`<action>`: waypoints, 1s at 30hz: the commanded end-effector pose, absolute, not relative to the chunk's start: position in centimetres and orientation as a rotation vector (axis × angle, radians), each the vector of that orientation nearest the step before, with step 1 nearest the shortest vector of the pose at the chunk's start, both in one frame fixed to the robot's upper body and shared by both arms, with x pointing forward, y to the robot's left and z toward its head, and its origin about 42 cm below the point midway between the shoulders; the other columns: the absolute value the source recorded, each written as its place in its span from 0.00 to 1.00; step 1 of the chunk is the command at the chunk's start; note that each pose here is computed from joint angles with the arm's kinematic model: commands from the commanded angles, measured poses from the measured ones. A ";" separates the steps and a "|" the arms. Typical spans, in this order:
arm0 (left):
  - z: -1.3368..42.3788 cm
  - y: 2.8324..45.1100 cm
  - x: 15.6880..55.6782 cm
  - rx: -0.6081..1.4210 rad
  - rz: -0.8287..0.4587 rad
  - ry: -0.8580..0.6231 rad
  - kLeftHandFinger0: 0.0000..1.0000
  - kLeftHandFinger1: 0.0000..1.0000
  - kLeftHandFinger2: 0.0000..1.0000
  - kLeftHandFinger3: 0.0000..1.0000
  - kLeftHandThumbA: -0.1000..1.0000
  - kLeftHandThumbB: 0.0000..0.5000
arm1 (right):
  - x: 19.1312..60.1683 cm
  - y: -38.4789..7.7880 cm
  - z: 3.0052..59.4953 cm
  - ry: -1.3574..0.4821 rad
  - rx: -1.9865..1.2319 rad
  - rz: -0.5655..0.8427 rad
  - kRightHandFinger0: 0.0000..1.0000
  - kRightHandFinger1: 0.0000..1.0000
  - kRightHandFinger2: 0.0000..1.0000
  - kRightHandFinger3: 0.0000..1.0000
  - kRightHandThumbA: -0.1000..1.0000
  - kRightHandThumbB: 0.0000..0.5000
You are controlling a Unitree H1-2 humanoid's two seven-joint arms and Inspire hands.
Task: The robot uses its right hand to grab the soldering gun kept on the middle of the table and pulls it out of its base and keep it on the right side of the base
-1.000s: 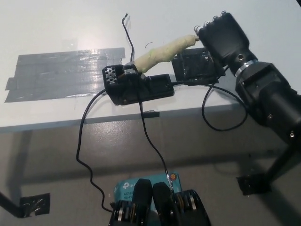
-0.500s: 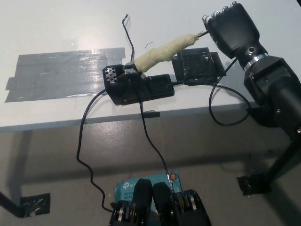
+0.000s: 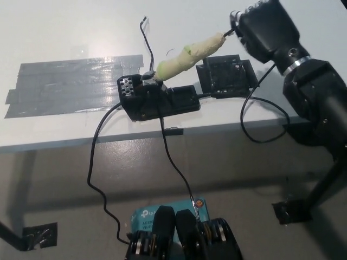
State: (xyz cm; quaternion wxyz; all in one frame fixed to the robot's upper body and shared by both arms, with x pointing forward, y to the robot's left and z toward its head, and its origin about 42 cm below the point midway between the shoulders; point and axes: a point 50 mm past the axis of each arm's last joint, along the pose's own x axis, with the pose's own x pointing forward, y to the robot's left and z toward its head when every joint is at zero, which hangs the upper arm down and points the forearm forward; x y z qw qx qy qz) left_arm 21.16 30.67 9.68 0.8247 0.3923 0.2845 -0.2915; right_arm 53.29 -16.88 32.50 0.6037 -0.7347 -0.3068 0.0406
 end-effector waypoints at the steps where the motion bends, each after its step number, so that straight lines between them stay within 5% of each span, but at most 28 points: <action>1: 10.5 30.6 21.1 0.867 -0.633 0.598 0.87 0.94 1.00 1.00 0.88 0.43 | 52.9 -14.3 35.3 -0.518 -1.742 0.289 0.89 0.99 1.00 1.00 0.30 0.26; 2: 10.4 30.6 21.1 0.861 -0.628 0.601 0.88 0.96 1.00 1.00 0.87 0.44 | 52.7 -14.0 35.1 -0.508 -1.768 0.306 1.00 1.00 1.00 1.00 0.36 0.40; 3: 10.4 30.5 21.2 0.854 -0.628 0.596 0.88 0.96 1.00 1.00 0.86 0.44 | 52.5 -13.9 35.0 -0.494 -1.818 0.320 1.00 1.00 1.00 1.00 0.51 0.52; 6: 10.3 30.5 21.3 0.841 -0.626 0.598 0.90 0.99 1.00 1.00 0.82 0.43 | 52.1 -12.7 34.6 -0.450 -1.890 0.365 1.00 1.00 1.00 1.00 0.67 0.97; 18: 10.6 30.1 21.8 0.860 -0.644 0.593 0.95 1.00 1.00 1.00 0.83 0.43 | 51.8 -11.4 35.2 -0.474 -1.958 0.284 1.00 1.00 1.00 1.00 0.55 1.00; 24: 10.7 29.7 21.8 0.865 -0.665 0.592 0.92 0.99 1.00 1.00 0.82 0.36 | 51.2 -10.1 35.1 -0.561 -2.062 0.213 1.00 1.00 1.00 1.00 0.63 1.00; 30: 10.8 29.3 22.2 0.882 -0.669 0.592 0.95 1.00 1.00 1.00 0.84 0.40 | 51.1 -7.3 35.7 -0.632 -2.133 0.189 1.00 1.00 1.00 1.00 0.64 1.00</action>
